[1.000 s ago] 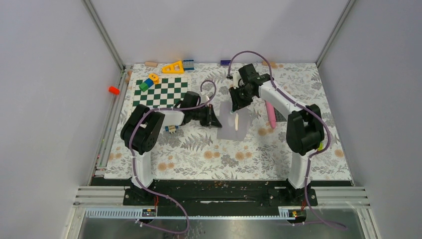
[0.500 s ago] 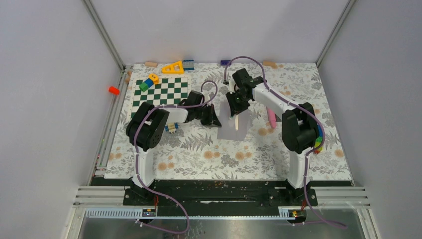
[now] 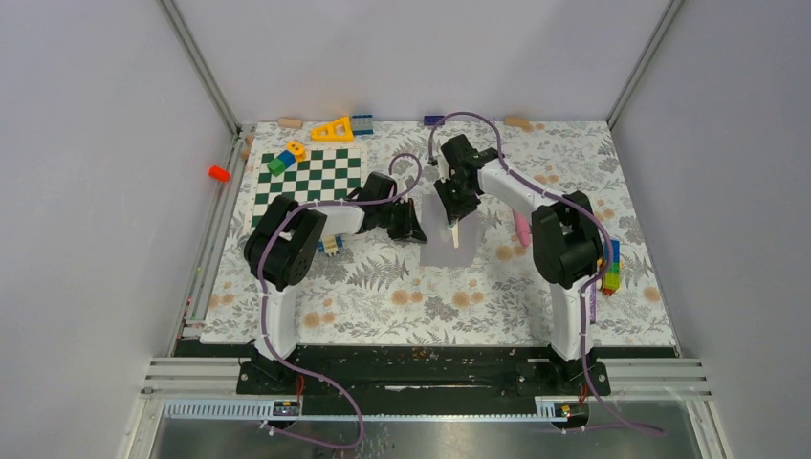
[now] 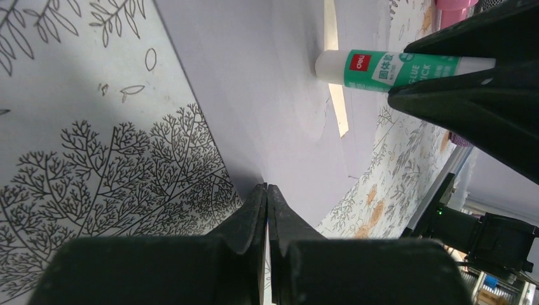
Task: Place the letter into the envelope and seal it
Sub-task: Paint the envelope at the center of the board.
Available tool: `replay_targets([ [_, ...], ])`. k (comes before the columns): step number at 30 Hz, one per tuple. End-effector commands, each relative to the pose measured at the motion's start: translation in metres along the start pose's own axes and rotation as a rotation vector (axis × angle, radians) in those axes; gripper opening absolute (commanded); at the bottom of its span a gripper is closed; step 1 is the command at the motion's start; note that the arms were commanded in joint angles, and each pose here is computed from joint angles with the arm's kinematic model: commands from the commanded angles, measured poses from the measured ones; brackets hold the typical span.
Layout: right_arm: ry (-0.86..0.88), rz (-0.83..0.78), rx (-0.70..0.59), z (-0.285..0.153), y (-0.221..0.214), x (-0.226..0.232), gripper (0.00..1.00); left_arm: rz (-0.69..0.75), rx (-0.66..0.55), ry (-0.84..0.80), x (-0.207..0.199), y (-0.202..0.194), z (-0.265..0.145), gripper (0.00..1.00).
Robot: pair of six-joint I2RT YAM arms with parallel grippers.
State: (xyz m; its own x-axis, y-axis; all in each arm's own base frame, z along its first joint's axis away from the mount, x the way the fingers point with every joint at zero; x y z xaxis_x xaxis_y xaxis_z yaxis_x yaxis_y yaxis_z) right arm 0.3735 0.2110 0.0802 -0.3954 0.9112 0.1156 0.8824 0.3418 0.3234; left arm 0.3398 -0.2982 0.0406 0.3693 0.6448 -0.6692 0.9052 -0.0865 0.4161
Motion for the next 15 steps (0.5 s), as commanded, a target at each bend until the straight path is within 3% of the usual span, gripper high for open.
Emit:
replay_targets([
  [1,-0.063,-0.028,-0.026,0.001,0.014,-0.005,0.00,0.014,0.004,0.057,0.010,0.002,0.006,0.00],
  [15,-0.042,-0.010,-0.141,-0.015,0.038,0.002,0.00,0.052,0.027,0.081,0.008,-0.001,0.008,0.00],
])
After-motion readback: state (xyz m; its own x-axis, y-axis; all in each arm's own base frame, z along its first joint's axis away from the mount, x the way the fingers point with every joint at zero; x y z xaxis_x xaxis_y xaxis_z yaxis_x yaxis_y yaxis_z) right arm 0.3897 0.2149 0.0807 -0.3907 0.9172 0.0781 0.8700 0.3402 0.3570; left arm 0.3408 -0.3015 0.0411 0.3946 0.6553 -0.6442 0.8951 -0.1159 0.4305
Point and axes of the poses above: each gripper's point midway between its finger pads, its own z axis out along the fingers, its own x axis along the line the jaws close on, y = z × x, the point moved 3 cm from there along -z, back along the fingers, and after that the axes turned 6 degrees about z, right-handed, at the moved point
